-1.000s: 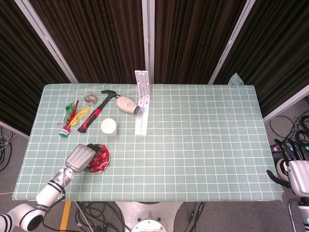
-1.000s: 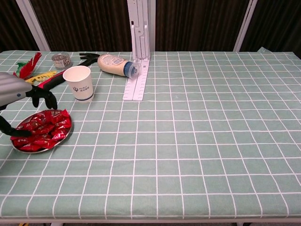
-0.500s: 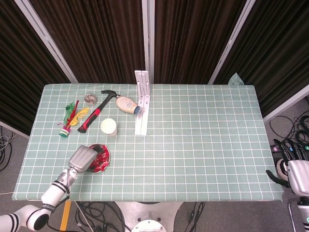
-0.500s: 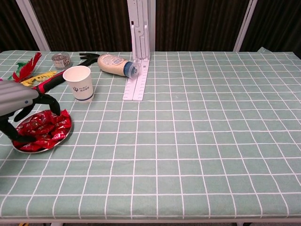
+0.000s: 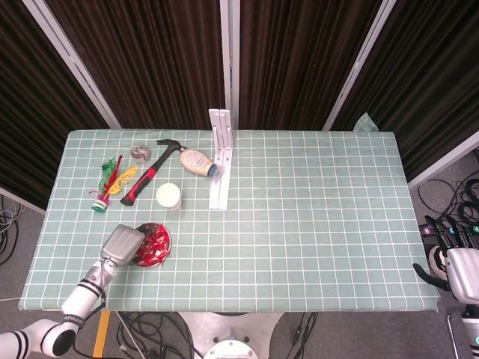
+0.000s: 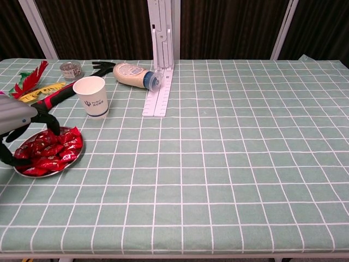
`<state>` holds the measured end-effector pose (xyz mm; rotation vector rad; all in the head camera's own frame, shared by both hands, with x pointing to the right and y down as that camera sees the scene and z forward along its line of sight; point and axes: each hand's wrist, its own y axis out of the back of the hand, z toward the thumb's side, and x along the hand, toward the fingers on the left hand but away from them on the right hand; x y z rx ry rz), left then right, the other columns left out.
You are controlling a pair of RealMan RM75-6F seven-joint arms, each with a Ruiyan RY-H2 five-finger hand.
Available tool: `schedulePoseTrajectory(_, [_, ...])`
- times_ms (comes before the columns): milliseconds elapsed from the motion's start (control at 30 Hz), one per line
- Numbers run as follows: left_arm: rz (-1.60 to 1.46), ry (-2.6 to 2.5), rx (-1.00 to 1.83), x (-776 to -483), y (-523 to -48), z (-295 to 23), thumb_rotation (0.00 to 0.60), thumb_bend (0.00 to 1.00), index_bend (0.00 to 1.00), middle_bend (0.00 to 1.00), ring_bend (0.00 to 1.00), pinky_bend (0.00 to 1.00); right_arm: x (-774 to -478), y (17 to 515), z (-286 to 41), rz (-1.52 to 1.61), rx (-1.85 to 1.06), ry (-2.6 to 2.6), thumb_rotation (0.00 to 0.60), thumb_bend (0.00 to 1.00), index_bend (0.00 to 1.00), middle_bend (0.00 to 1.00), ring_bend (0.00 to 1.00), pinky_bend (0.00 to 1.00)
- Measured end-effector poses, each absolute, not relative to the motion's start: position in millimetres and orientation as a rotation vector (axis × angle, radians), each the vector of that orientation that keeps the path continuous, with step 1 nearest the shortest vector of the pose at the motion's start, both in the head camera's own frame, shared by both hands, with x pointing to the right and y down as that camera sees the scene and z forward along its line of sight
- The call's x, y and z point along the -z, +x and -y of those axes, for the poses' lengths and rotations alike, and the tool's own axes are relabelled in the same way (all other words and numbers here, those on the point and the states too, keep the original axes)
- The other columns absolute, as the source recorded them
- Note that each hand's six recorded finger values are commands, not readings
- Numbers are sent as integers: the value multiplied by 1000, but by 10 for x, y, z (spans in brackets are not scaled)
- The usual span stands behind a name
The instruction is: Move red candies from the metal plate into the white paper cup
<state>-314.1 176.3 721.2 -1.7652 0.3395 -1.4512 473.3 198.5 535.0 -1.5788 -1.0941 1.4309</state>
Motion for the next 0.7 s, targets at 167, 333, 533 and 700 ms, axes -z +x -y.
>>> schedulePoseTrajectory(167, [-337,-1743,1475,-7252,-3170,-1719,600,214,413,469,746,1000,-5350,4733,-1981,1094,-1431,-1580,600,128,76,176,0,128])
schedulePoseTrajectory(333, [-330,-1726,1486,-7296,-3188,-1683,600,229,445,506,763,1000,-5348,4743,-1991,1097,-1434,-1580,600,127,75,176,0,133])
schedulePoseTrajectory(533, [-328,-1718,1495,-7342,-3207,-1666,600,283,523,583,800,1000,-5350,4754,-1997,1099,-1437,-1581,600,119,75,176,0,139])
schedulePoseTrajectory(700, [-337,-1716,1490,-7375,-3215,-1654,600,314,559,623,814,1000,-5357,4748,-1987,1096,-1436,-1588,600,106,76,175,0,152])
